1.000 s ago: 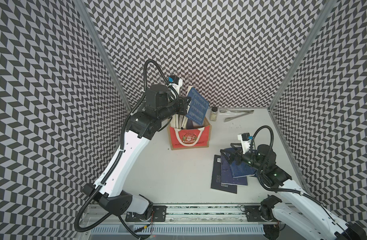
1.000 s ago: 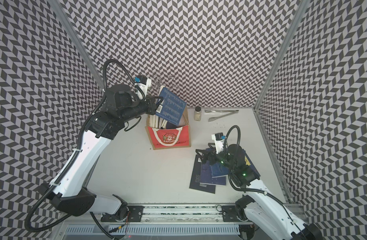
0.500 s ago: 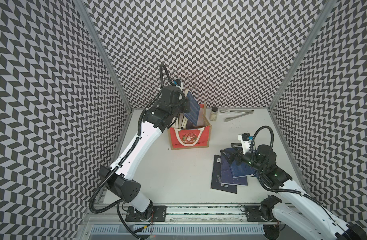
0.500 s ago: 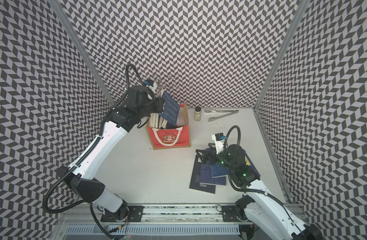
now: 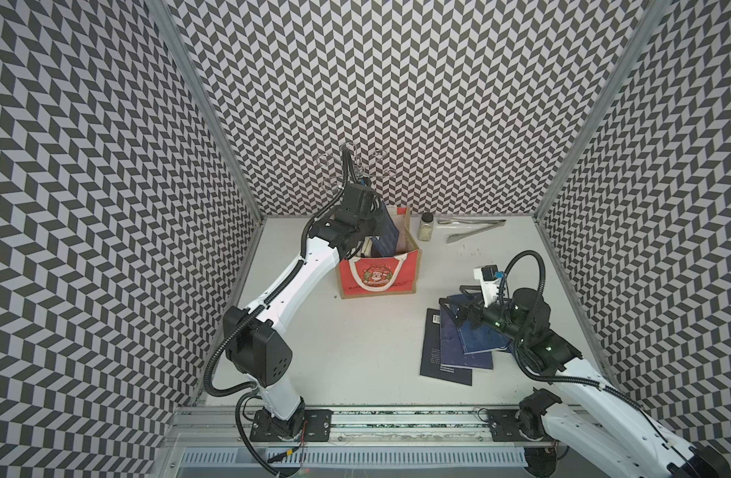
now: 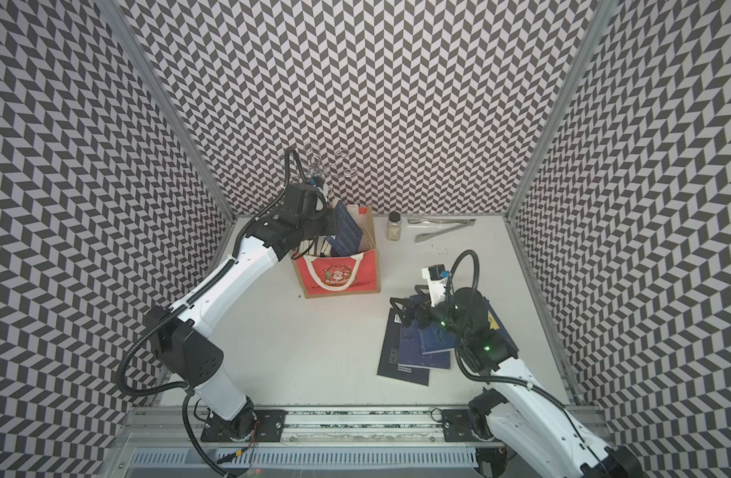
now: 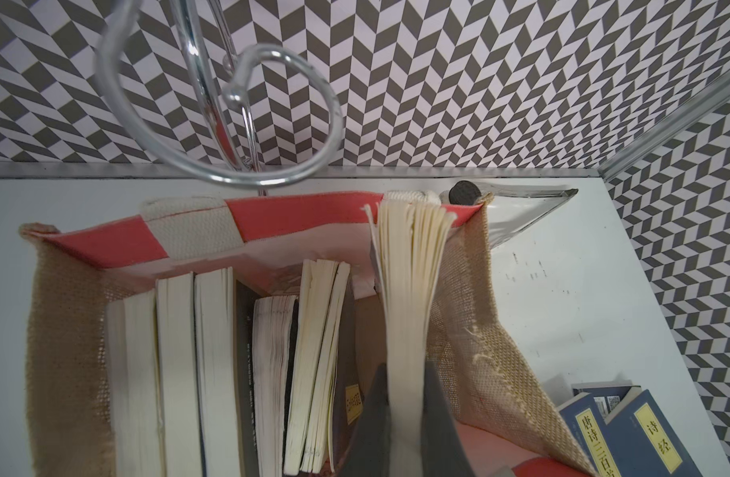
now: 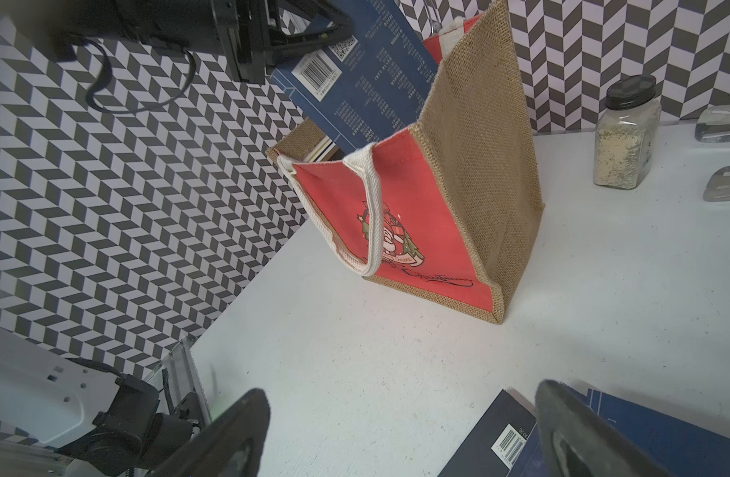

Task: Put the books into the canvas bag
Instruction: Place the book in the canvas bag.

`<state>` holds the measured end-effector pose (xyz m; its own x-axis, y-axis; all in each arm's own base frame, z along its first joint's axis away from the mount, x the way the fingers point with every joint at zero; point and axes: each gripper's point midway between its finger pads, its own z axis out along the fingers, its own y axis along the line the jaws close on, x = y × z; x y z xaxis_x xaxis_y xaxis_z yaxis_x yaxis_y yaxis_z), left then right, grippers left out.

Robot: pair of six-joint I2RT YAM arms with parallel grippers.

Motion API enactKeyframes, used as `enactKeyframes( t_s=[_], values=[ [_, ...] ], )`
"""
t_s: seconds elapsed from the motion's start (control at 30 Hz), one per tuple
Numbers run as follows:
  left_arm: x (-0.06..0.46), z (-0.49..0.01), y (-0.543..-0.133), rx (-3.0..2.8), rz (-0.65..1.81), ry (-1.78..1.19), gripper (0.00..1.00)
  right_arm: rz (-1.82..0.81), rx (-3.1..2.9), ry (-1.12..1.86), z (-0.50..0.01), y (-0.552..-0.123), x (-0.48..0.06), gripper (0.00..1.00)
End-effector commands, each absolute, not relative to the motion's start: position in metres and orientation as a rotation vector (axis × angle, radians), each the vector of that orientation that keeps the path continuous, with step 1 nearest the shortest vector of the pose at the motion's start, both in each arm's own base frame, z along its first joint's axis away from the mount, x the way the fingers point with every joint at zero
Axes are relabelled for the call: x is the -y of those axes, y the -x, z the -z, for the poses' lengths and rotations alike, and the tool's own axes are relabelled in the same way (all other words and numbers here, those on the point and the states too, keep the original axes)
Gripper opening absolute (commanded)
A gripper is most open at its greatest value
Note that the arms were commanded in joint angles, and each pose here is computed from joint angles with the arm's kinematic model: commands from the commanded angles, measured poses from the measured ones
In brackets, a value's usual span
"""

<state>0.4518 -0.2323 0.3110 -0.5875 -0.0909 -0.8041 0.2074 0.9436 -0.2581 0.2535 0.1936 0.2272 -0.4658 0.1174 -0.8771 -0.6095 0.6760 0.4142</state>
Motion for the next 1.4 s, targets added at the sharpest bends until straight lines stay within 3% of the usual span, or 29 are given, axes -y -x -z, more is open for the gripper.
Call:
enactKeyframes(
  t_s=[0.0, 0.87, 1.07, 1.27, 1.37],
  values=[
    [0.240, -0.324, -0.462, -2.101, 0.431, -0.064, 0.00, -0.887, -1.833, 0.392, -0.233, -0.256, -0.193, 0.99],
    [0.261, -0.230, -0.495, -2.201, 0.172, -0.039, 0.00, -0.886, -1.836, 0.391, -0.232, -0.256, -0.192, 0.99],
    [0.260, -0.229, -0.497, -2.205, 0.169, -0.037, 0.11, -0.888, -1.840, 0.392, -0.230, -0.256, -0.193, 0.99],
    [0.263, -0.237, -0.495, -2.197, 0.211, -0.046, 0.36, -0.885, -1.841, 0.391, -0.230, -0.257, -0.193, 0.99],
    [0.264, -0.247, -0.492, -2.184, 0.241, -0.050, 0.39, -0.872, -1.854, 0.378, -0.227, -0.259, -0.191, 0.99]
  ],
)
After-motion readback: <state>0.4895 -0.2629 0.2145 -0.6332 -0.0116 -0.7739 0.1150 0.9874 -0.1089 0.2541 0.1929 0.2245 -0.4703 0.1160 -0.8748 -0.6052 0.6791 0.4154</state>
